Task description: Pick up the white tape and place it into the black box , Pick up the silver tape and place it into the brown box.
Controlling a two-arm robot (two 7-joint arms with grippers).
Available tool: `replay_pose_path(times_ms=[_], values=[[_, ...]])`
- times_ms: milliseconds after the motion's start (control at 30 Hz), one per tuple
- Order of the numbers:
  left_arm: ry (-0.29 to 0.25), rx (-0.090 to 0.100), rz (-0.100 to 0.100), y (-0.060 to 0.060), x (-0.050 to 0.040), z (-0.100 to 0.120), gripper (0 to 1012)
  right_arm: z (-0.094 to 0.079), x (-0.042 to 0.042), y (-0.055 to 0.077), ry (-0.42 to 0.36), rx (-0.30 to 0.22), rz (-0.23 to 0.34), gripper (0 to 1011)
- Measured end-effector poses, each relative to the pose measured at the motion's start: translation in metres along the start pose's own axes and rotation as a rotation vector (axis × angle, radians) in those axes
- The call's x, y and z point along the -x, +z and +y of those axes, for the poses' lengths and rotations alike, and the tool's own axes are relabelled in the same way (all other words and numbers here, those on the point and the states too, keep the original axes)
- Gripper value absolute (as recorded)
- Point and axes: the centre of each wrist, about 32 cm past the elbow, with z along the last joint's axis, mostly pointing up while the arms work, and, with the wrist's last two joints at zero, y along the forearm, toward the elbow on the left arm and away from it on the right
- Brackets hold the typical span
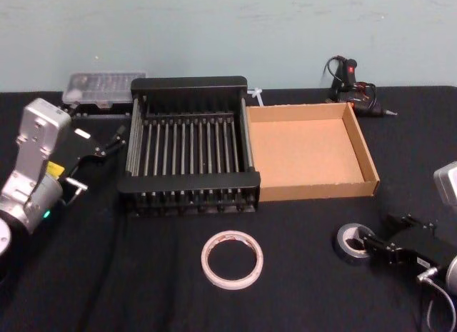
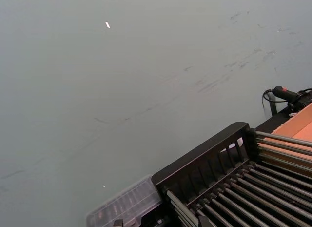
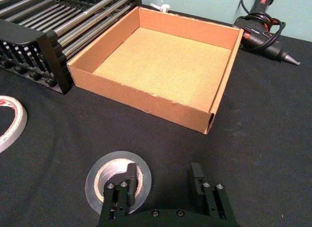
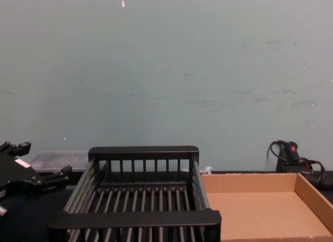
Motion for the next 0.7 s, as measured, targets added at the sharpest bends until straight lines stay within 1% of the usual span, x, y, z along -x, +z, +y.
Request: replay_pose_path(times_ms=[33, 133, 300, 333, 400, 433, 467, 533, 567, 600, 633, 700], values=[[0.000, 0.000, 0.000, 0.0000, 0.0000, 0.0000, 1001, 0.0000, 0.0000, 0.0000, 0.000, 0.000, 0.000, 718], [0.000, 0.000, 0.000, 0.0000, 0.0000, 0.0000, 1001, 0.0000, 0.0000, 0.0000, 0.000, 0.000, 0.000, 601], [0.000, 0.000, 0.000, 0.0000, 0.0000, 0.0000, 1001, 0.0000, 0.0000, 0.0000, 0.000, 0.000, 0.000, 446], [0.000, 0.000, 0.000, 0.0000, 0.0000, 0.0000, 1001, 0.0000, 0.0000, 0.0000, 0.000, 0.000, 0.000, 446], [0.000, 0.000, 0.000, 0.0000, 0.0000, 0.0000, 1001, 0.0000, 0.0000, 0.0000, 0.000, 0.000, 0.000, 336], [0.000, 0.000, 0.000, 0.0000, 0.0000, 0.0000, 1001, 0.0000, 0.0000, 0.0000, 0.000, 0.000, 0.000, 315], [0.000, 0.000, 0.000, 0.0000, 0.0000, 0.0000, 1001, 0.0000, 0.0000, 0.0000, 0.000, 0.000, 0.000, 270], [0.000, 0.000, 0.000, 0.0000, 0.0000, 0.0000, 1001, 0.0000, 0.0000, 0.0000, 0.000, 0.000, 0.000, 242], [0.000, 0.000, 0.000, 0.0000, 0.0000, 0.0000, 1001, 0.0000, 0.0000, 0.0000, 0.000, 0.000, 0.000, 177], [0.000, 0.000, 0.000, 0.0000, 0.0000, 0.0000, 1001, 0.0000, 0.0000, 0.0000, 0.000, 0.000, 0.000, 177], [0.000, 0.000, 0.000, 0.0000, 0.0000, 0.0000, 1001, 0.0000, 0.0000, 0.0000, 0.000, 0.000, 0.000, 144], [0.000, 0.000, 0.000, 0.0000, 0.0000, 0.0000, 1001, 0.0000, 0.0000, 0.0000, 0.000, 0.000, 0.000, 126]])
